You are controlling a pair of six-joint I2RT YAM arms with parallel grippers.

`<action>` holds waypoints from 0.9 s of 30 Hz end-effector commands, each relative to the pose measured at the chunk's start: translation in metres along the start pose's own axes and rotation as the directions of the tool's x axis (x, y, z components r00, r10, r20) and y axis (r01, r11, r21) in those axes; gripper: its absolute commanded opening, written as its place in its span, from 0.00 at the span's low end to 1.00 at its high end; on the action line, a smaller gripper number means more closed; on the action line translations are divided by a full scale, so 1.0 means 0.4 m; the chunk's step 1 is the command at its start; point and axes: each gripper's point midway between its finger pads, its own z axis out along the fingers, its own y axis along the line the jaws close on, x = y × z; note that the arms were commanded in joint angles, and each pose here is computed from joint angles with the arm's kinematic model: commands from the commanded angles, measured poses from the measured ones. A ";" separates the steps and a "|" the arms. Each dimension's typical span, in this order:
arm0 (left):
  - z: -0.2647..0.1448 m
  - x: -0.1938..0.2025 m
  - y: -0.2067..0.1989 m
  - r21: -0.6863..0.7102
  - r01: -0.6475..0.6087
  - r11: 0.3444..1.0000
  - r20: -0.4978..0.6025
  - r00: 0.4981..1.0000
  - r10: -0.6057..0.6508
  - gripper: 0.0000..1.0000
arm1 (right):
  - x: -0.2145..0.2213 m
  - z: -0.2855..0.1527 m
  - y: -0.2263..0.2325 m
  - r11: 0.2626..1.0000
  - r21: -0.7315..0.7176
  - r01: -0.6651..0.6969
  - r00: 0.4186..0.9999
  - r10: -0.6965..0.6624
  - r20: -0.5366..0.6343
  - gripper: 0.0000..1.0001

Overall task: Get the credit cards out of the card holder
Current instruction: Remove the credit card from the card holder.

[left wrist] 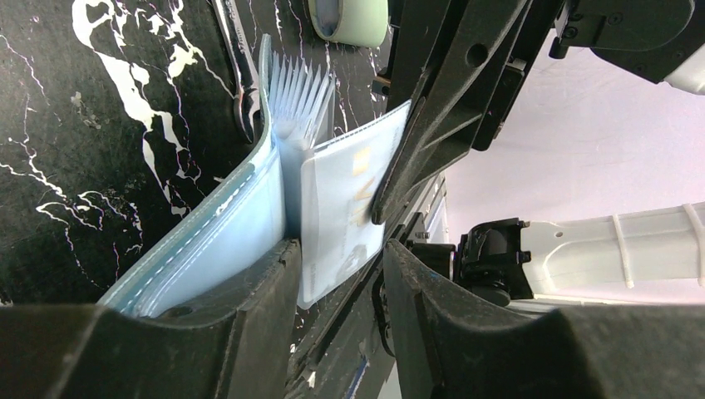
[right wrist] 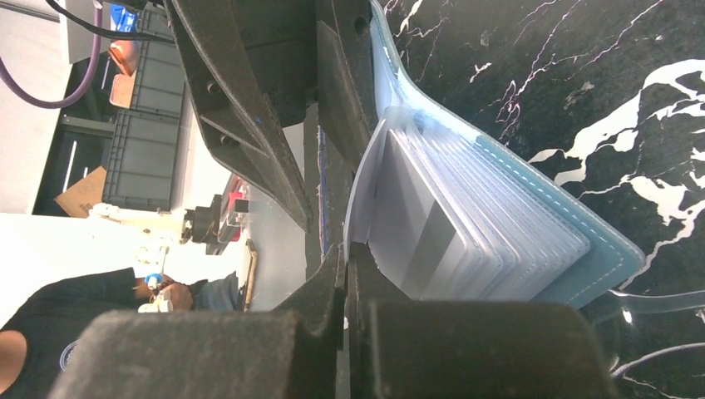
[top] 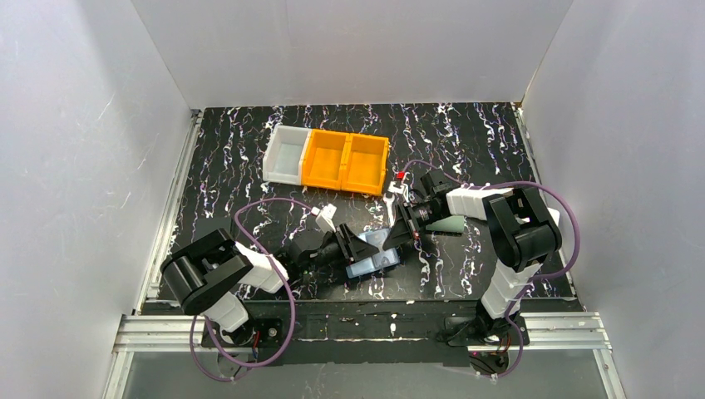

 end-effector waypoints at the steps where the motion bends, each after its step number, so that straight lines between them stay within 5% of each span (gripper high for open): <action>1: 0.003 -0.020 -0.037 0.052 -0.010 0.999 0.035 0.999 0.008 0.39 | -0.019 0.003 0.085 0.984 -0.177 0.016 1.000 -0.013 0.017 0.01; 15: -0.009 -0.035 -0.086 0.144 -0.003 0.990 0.063 0.998 -0.006 0.23 | -0.015 0.003 0.032 0.997 -0.082 -0.015 1.000 0.016 0.014 0.01; 20: -0.011 -0.035 -0.092 0.156 -0.002 0.988 0.064 0.998 -0.009 0.02 | -0.012 0.004 0.024 0.997 -0.072 -0.026 1.000 0.027 0.012 0.01; 22: -0.013 -0.036 -0.095 0.161 -0.003 0.987 0.066 0.998 -0.007 0.03 | -0.013 0.004 0.021 0.998 -0.065 -0.023 1.000 0.024 0.013 0.01; 27: -0.013 -0.035 -0.095 0.162 -0.002 0.987 0.065 0.998 -0.008 0.26 | -0.011 0.004 0.016 0.998 -0.058 -0.030 0.999 0.031 0.012 0.01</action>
